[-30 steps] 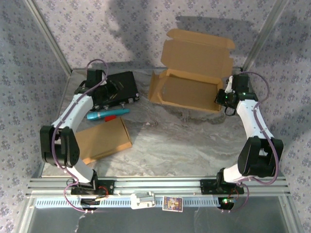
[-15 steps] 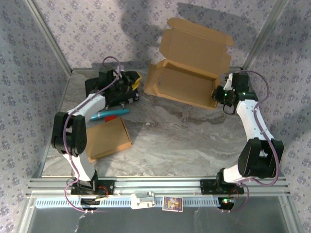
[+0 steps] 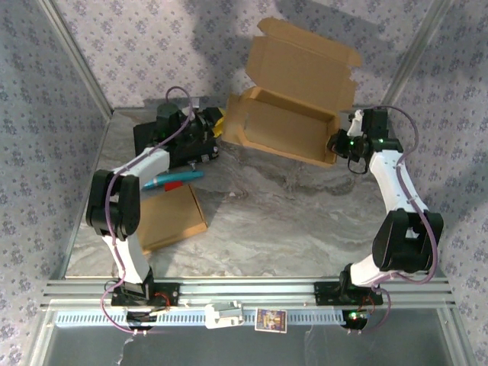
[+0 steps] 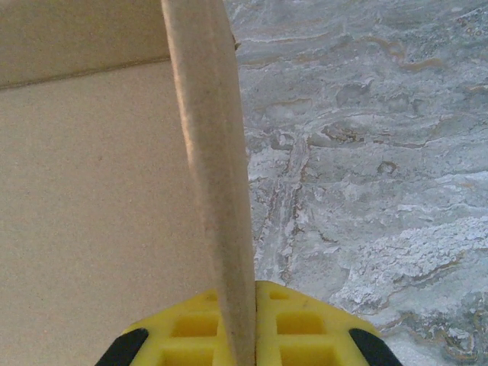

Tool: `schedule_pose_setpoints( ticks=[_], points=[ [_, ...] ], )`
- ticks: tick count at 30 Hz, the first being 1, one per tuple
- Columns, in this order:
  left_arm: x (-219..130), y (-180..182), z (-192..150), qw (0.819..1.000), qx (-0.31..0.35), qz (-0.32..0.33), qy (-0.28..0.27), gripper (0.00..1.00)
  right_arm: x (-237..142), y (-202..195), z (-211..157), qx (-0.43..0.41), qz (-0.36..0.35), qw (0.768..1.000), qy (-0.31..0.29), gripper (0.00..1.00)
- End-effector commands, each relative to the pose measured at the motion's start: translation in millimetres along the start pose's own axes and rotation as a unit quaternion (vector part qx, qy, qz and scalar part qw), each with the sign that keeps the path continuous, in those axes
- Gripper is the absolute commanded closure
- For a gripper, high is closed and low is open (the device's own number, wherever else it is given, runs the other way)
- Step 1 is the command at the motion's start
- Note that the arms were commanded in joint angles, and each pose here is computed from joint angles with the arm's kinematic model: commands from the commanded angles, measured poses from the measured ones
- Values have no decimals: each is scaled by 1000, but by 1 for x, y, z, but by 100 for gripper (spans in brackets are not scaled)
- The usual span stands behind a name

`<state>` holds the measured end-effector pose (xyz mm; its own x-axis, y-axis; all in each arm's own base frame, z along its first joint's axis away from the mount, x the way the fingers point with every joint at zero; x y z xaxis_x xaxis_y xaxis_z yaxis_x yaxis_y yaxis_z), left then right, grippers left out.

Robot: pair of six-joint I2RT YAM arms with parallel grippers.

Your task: Fold the paper box

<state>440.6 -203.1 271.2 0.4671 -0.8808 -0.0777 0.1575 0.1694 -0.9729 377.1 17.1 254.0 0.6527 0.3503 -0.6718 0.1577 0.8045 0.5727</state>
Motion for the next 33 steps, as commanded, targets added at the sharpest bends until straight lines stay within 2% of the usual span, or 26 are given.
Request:
schedule_pose_setpoints(
  ticks=[1, 16, 22, 33],
  points=[
    [1, -36, 2, 998, 38, -47, 4, 56, -3, 11, 6, -13, 10, 1000, -2, 100],
    [-22, -55, -1, 996, 36, -72, -36, 56, 1, 3, 4, -13, -3, 1000, 6, 100],
    [-13, -55, -11, 997, 31, -69, 10, 55, 3, 8, 3, -14, 9, 1000, 11, 100],
    [-7, -64, -20, 996, 37, -72, 31, 57, 6, 11, 2, -18, 12, 1000, 15, 100]
  ],
)
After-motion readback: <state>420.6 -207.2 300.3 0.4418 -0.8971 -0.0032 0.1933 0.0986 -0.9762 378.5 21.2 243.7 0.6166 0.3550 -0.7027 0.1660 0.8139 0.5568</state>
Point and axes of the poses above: each hand's point on the last joint's axis, 136 mm out from that joint toward the fingers, its own x axis out along the fingers, its own y axis along the line the jaws close on, z = x × y, the point moved 6 cm from there along -x, back along the fingers, and after that the axes turned 7 degrees about x, right-handed, at the moved point
